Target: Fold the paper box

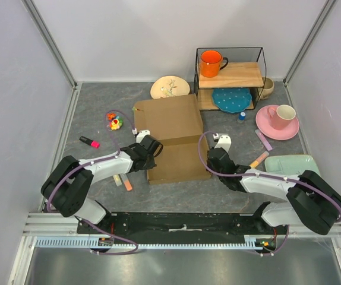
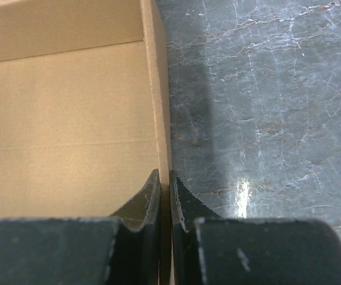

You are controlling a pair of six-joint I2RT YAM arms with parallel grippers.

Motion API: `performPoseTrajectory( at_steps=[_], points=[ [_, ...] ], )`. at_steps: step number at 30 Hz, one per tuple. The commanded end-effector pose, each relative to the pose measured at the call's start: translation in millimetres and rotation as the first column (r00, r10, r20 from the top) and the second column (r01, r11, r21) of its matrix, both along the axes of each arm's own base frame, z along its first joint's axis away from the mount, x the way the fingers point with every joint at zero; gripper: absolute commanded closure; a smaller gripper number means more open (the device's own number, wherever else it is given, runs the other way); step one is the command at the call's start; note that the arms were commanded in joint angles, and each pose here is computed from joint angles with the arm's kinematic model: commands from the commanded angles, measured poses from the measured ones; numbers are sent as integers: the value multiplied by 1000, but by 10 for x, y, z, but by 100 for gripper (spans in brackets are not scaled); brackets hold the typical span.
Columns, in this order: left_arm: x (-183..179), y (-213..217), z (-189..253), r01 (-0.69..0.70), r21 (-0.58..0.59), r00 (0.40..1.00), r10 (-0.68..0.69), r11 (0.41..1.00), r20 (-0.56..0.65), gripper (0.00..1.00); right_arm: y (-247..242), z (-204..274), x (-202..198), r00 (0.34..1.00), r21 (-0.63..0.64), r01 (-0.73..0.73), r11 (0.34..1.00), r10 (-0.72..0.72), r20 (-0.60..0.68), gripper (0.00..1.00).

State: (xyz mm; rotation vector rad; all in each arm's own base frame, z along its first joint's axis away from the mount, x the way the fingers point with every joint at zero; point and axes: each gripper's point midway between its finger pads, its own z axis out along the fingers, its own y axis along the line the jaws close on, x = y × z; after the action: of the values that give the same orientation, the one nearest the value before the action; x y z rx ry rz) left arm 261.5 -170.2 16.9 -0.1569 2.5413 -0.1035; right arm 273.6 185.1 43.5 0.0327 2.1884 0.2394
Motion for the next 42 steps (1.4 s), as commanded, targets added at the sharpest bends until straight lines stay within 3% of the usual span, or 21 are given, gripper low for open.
performPoseTrajectory(
  at_steps=[1,8,11,12,15,22,29,34,37,42],
  points=[
    [218,-75,59,40,58,996,-44,998,72,98,-175,-158,-212,998,-24,49,998,-50,-40,93],
    [332,-41,156,50,176,987,-75,983,141,98,-99,-187,-301,998,-25,39,999,-40,-50,95],
    [315,-48,168,45,161,988,-68,986,141,98,-97,-106,-254,998,-37,45,998,-46,-34,78],
    [288,-39,169,39,157,989,-61,987,135,98,-102,-71,-230,998,-44,52,998,-53,-22,67],
    [231,3,163,23,152,991,-42,988,123,95,-74,117,-101,997,-50,76,996,-75,25,52],
    [120,128,146,-12,161,994,-6,987,109,79,-42,284,235,994,-94,100,991,-96,46,40],
    [92,217,209,-34,168,992,13,985,124,68,38,309,576,996,-87,79,993,-75,44,42],
    [84,250,244,-47,163,991,25,986,132,52,164,138,655,999,-87,42,995,-41,14,50],
    [88,263,270,-55,154,990,34,986,138,48,191,37,655,1000,-99,25,995,-26,-5,59],
    [133,264,304,-78,132,988,59,988,143,46,140,-111,607,999,-127,21,992,-24,-22,83]
  ],
)
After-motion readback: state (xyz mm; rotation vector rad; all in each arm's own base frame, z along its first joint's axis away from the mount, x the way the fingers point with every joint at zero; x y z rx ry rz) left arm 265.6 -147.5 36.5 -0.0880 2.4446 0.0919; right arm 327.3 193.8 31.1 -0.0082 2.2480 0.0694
